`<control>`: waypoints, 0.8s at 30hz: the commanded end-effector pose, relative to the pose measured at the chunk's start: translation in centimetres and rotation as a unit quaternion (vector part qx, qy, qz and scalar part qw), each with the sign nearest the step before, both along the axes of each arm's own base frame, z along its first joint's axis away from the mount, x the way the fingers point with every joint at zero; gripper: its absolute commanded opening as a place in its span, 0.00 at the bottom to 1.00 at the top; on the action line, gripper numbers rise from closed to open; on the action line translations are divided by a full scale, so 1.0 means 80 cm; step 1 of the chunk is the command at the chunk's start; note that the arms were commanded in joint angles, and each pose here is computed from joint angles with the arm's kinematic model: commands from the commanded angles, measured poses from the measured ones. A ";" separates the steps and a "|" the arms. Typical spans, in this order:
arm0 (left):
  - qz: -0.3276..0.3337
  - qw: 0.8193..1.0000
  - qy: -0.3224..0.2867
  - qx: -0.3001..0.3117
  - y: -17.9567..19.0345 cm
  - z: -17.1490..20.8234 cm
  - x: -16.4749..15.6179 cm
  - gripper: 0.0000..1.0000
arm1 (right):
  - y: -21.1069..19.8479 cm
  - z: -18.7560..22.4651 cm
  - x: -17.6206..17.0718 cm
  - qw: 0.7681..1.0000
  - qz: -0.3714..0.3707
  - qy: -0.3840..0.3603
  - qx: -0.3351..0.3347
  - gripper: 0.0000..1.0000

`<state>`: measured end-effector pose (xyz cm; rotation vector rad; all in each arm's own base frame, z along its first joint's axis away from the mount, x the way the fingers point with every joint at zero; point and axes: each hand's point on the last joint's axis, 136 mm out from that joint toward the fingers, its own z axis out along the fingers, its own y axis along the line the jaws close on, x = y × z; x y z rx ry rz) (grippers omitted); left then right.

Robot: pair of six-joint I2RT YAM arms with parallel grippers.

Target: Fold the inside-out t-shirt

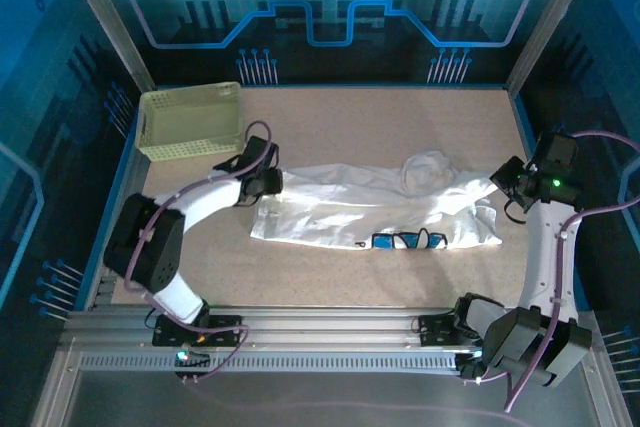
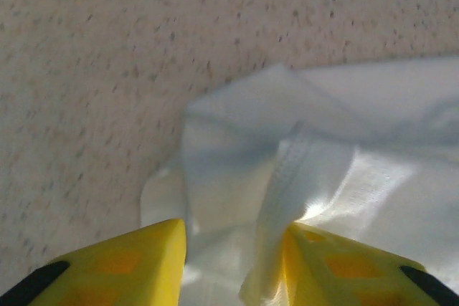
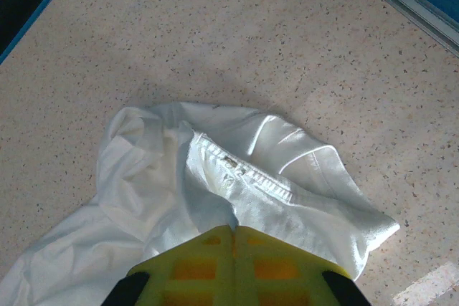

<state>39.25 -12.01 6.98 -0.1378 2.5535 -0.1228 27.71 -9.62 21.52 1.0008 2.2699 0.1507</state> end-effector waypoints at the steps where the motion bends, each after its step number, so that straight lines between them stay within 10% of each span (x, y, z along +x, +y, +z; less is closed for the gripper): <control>1: -0.007 1.000 0.029 -0.006 0.000 -0.016 0.023 0.37 | -0.004 0.003 0.000 1.000 -0.002 -0.007 0.002 0.00; 8: 0.046 0.998 0.049 -0.006 0.037 -0.010 0.051 0.42 | -0.003 0.004 0.000 1.000 0.002 -0.007 0.002 0.00; 14: 0.084 0.995 0.011 -0.044 0.043 0.057 0.007 0.72 | 0.000 0.003 0.001 1.000 0.005 -0.009 0.006 0.00; 24: 0.022 0.998 0.056 -0.030 -0.016 0.035 -0.083 0.64 | 0.002 0.003 0.002 1.000 0.008 -0.012 0.012 0.00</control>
